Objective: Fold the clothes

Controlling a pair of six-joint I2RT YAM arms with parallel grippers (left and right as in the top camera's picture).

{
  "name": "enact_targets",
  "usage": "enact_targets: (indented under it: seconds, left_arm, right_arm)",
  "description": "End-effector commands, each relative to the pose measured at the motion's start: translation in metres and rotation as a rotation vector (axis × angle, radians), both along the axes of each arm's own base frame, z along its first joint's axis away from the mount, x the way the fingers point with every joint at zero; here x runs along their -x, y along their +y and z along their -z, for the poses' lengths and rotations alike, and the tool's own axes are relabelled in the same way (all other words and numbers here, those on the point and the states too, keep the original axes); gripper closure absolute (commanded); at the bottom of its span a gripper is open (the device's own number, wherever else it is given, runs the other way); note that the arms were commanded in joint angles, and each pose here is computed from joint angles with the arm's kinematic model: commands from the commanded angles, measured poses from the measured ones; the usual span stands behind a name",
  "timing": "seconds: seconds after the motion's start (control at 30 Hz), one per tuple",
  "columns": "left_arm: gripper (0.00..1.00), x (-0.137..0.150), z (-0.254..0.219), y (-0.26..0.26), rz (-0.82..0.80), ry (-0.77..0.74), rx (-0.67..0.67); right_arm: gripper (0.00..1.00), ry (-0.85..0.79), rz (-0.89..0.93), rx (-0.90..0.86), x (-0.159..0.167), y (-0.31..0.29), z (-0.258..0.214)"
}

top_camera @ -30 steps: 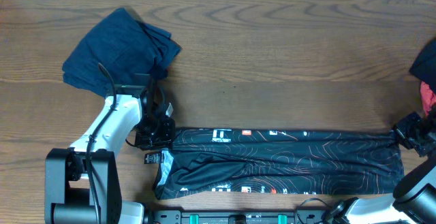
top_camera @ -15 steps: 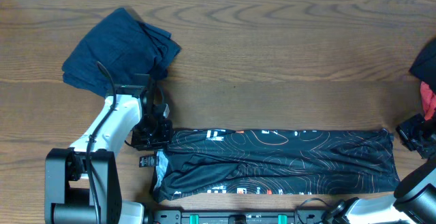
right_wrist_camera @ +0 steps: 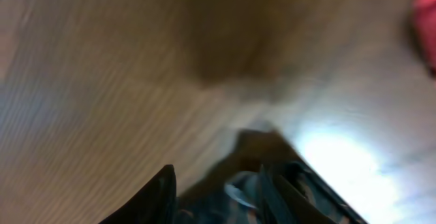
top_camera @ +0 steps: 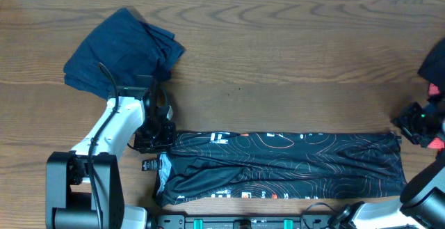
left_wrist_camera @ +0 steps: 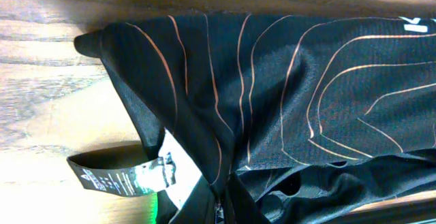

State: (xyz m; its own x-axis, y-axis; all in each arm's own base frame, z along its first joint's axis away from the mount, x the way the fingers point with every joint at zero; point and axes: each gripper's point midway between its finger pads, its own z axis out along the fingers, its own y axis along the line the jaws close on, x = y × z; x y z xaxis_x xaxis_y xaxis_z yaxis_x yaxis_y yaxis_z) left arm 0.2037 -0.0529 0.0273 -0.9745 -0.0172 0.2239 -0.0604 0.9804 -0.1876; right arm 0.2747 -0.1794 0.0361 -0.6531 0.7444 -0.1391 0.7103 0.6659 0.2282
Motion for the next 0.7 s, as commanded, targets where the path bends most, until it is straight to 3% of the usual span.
enact_targets:
  seconds: [0.0, 0.33, 0.67]
  left_arm:
    - [0.94, -0.009, -0.006, 0.003, -0.016, -0.035, -0.016]
    - [0.94, -0.009, -0.006, 0.003, -0.016, -0.036, -0.015]
    - [0.94, -0.01, -0.006, 0.003, -0.016, -0.039, -0.015]
  right_arm:
    - [0.62, 0.063, -0.07, 0.057, 0.006, 0.008, 0.007]
    - [0.67, 0.301, 0.036, 0.187, 0.048, -0.005, 0.01]
    - [0.73, 0.304, 0.062, 0.171, 0.049, -0.002, 0.011]
